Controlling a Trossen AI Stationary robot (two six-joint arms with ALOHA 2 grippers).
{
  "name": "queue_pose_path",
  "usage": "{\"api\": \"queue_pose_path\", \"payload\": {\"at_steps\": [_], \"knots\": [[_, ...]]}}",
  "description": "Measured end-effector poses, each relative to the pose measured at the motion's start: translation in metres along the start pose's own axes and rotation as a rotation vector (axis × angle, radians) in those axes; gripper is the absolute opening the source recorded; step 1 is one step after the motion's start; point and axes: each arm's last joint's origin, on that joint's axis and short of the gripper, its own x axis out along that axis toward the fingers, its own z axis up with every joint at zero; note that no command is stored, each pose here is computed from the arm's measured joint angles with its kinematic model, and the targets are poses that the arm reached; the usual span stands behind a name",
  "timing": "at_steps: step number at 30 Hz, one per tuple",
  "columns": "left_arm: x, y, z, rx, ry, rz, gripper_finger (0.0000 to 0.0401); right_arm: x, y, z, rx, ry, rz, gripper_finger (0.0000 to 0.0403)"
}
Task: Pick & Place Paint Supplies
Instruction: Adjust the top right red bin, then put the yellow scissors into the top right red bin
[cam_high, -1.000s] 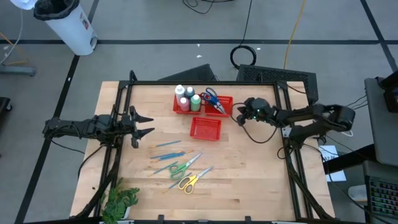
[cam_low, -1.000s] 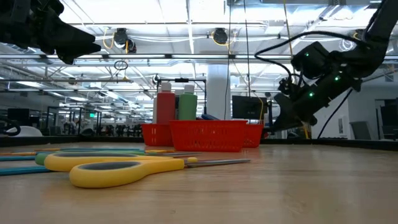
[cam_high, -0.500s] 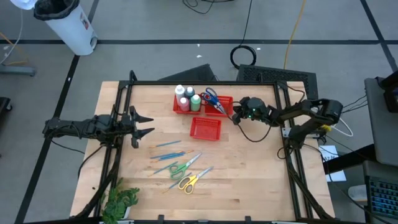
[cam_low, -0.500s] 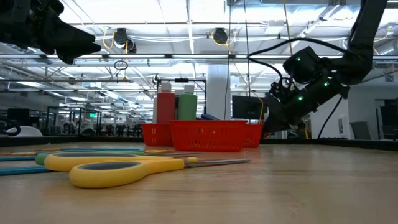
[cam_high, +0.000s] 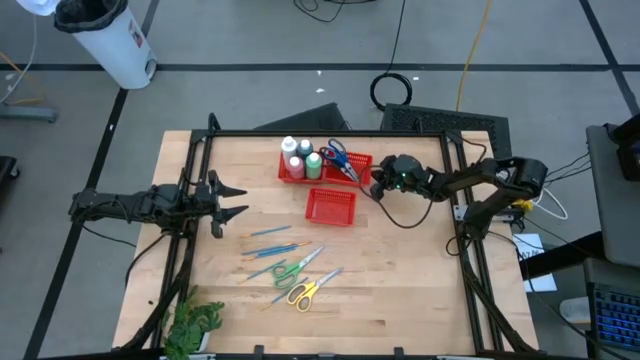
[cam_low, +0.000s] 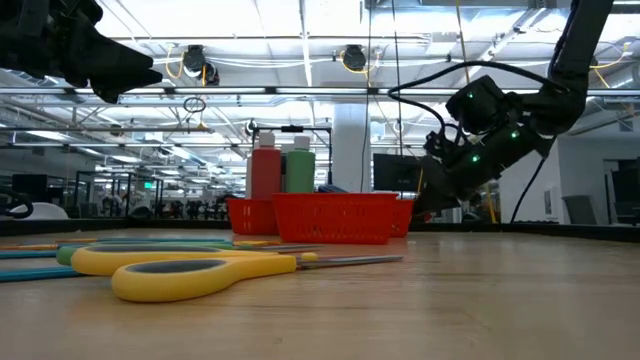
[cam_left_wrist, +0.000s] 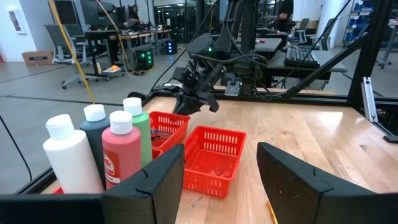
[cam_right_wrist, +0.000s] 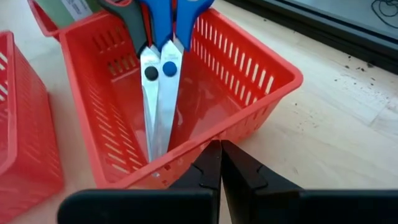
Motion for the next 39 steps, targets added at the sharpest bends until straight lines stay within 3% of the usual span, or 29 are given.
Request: {"api": "queue_pose_path", "payload": {"at_steps": [13,20,27,32,39], "knots": [[0.0,0.0,0.0,0.0,0.0,0.0,0.0209,-0.025,0.002,0.017,0.005,-0.024,0.005,0.0],[0.0,0.0,0.0,0.0,0.0,0.0,0.0209,-0.049,0.02,0.031,-0.02,-0.106,0.088,0.0],[0.0,0.0,0.0,0.0,0.0,0.0,0.0209,-0.066,0.076,0.04,-0.091,-0.328,0.368,0.0005],[0.0,0.0,0.0,0.0,0.0,0.0,0.0209,-0.088,0.122,0.045,-0.23,-0.524,0.57,0.003],[0.0,0.0,0.0,0.0,0.0,0.0,0.0209,-0.103,0.197,0.059,-0.428,-0.424,0.723,0.0107]]}}
